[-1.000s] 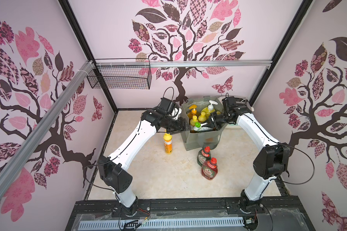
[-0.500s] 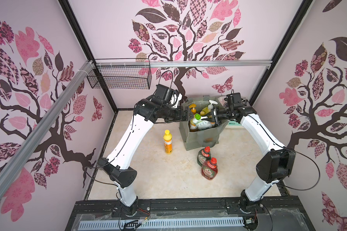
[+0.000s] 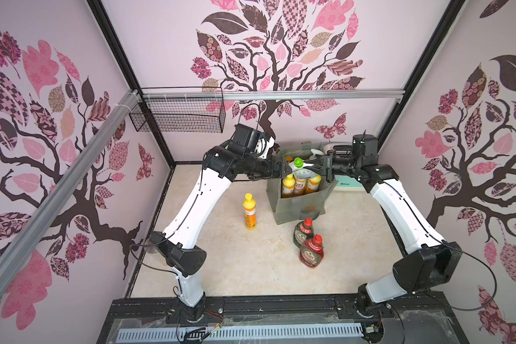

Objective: Pack dish soap into the shopping bag
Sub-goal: Pick up the bottle of dish soap from the shopping bag.

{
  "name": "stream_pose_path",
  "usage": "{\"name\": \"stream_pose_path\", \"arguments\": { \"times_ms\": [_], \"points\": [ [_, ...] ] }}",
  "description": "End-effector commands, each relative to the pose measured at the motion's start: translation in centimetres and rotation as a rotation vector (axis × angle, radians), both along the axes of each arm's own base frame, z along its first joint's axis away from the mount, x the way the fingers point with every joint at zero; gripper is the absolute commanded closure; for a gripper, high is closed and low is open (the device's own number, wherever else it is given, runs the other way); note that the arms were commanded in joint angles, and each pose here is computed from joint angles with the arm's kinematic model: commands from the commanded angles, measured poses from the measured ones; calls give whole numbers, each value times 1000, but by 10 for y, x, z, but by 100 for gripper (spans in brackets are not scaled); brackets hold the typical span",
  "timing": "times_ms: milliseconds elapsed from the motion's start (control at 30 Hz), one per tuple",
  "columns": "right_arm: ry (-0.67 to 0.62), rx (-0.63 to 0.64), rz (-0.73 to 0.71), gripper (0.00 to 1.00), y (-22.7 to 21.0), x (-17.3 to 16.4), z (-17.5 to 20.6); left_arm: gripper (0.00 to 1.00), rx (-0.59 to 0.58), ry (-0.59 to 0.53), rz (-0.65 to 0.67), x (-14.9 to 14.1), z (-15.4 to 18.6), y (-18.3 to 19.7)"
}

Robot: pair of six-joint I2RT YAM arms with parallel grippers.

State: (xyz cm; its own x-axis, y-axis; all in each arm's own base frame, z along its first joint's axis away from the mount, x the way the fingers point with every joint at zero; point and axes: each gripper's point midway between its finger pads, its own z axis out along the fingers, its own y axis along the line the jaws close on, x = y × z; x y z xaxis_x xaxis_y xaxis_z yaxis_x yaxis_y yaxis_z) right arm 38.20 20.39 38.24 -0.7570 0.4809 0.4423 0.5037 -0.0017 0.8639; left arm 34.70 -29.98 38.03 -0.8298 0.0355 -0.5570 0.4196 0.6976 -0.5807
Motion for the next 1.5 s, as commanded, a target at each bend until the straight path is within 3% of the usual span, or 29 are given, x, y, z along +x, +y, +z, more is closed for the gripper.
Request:
{"name": "stream_pose_path", "arguments": {
  "times_ms": [0,200,433,733,933,1133,1467],
  "points": [
    [-281,66,15,100,-3,-9,76,10,-55,-34,-21,-1,17,-7],
    [-333,85,67,100,0,-23,105,13,-104,-2,40,5,20,8],
    [-347,127,99,100,3,-40,127,14,-95,-130,33,-1,49,24],
    [-301,199,269,100,50,-77,151,6,-88,-291,60,-9,78,38],
    [-244,204,376,100,80,-113,138,12,-136,-303,241,-32,94,99],
    [-161,200,439,100,89,-150,109,17,-171,-260,415,-49,88,156],
    [-69,193,533,100,97,-202,55,17,-190,-163,423,-53,58,159]
  ]
}}
